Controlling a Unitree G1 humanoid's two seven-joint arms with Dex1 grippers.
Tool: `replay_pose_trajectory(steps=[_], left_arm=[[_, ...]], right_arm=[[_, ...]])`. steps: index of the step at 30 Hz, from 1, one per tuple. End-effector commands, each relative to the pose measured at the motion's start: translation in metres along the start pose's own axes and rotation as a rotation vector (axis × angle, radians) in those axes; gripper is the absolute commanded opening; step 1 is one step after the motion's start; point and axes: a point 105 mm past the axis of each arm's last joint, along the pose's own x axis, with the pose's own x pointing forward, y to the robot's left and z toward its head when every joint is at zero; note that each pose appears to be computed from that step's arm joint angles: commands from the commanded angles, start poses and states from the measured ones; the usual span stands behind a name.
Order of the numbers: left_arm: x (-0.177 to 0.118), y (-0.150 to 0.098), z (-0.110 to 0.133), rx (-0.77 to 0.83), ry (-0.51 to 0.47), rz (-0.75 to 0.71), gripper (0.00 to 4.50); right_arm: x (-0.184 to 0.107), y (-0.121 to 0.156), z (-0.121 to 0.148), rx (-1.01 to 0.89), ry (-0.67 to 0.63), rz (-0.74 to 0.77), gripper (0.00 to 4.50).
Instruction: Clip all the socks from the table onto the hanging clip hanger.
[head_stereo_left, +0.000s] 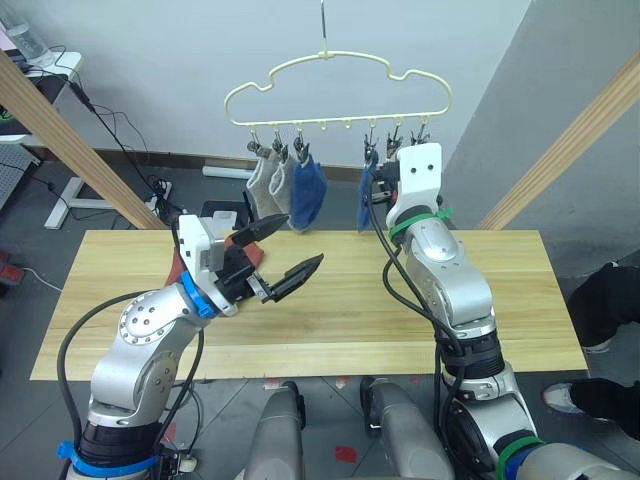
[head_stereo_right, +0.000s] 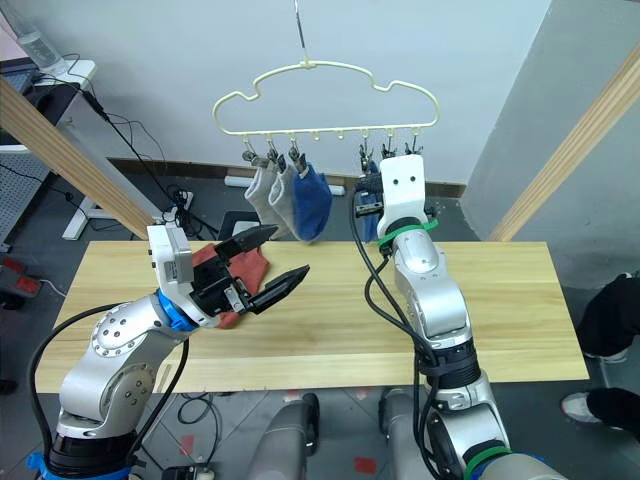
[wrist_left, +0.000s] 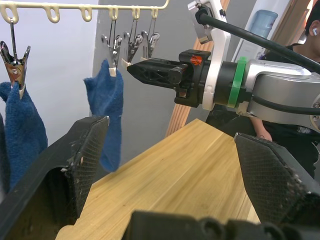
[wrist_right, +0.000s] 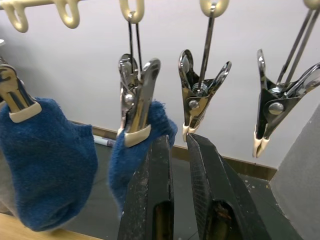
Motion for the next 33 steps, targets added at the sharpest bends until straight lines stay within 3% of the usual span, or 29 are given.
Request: replay_pose_trajectory(steps=[1,33], left_arm=[[-0.002,-0.002,0.009,0.032,-0.03,-0.005,4.5],[0.004,-0.005,0.011,0.031,-0.041,-0.014,4.5]], right_arm=[[0.001,-0.001,0.017,0.007,-0.063,-0.013,0.56],[0.018,-0.012,0.02,0.072,-0.042,-0.119,0.56]])
